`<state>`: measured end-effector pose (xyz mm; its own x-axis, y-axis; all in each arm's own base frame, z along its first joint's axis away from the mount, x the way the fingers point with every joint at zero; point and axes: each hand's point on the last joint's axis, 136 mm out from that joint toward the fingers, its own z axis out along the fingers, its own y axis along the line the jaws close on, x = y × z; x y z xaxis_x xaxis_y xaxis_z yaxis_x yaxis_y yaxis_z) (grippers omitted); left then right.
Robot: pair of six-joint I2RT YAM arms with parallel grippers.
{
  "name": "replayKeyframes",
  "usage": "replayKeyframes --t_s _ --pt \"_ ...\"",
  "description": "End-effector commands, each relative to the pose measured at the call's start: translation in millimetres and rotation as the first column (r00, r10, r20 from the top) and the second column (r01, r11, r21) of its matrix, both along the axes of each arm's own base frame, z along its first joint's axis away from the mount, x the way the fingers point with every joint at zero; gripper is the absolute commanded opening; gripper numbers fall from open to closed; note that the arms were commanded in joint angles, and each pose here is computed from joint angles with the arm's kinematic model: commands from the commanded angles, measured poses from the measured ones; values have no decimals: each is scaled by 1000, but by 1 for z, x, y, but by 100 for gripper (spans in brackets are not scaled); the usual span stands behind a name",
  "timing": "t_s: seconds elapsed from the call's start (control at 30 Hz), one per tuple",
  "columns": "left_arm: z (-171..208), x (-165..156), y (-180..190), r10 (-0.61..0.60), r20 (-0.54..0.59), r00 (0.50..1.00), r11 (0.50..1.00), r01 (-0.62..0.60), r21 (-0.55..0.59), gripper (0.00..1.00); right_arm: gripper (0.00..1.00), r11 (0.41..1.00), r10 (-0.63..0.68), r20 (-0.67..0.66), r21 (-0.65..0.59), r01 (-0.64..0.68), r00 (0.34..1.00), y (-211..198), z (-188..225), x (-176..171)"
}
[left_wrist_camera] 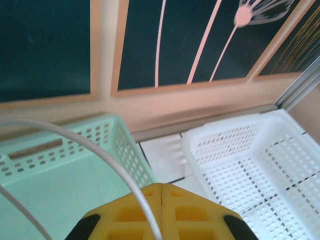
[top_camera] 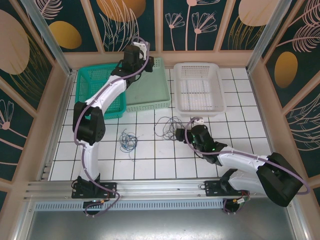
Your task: Untangle the cables
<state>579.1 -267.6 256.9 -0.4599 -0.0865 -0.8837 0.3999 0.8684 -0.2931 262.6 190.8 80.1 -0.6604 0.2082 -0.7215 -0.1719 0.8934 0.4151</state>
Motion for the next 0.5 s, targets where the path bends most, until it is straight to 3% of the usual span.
replayKeyframes --t_s 0.0,0.1,0.17,0.27,0.33,0.47 --pt "-4 8 3 5 -38 999 1000 -5 -13 6 79 1000 18 -43 -3 -18 999 -6 -9 -5" --pt "-27 10 10 19 -111 994 1000 -21 -12 18 79 999 31 -44 -11 -31 999 -6 -9 -3" --pt "-33 5 11 12 -136 991 1000 -14 -14 34 78 999 27 -50 -25 -28 998 -8 -13 -1" --pt "-35 -7 11 -14 -150 989 1000 12 -14 49 78 1000 18 -79 -16 -19 997 -11 -18 2" --pt "-36 -14 13 -16 -163 987 1000 15 -6 68 77 1000 31 -73 4 -30 997 -8 -16 4" --pt "-39 -29 21 -3 -194 981 1000 6 12 80 77 997 65 -39 45 -63 997 2 0 8"
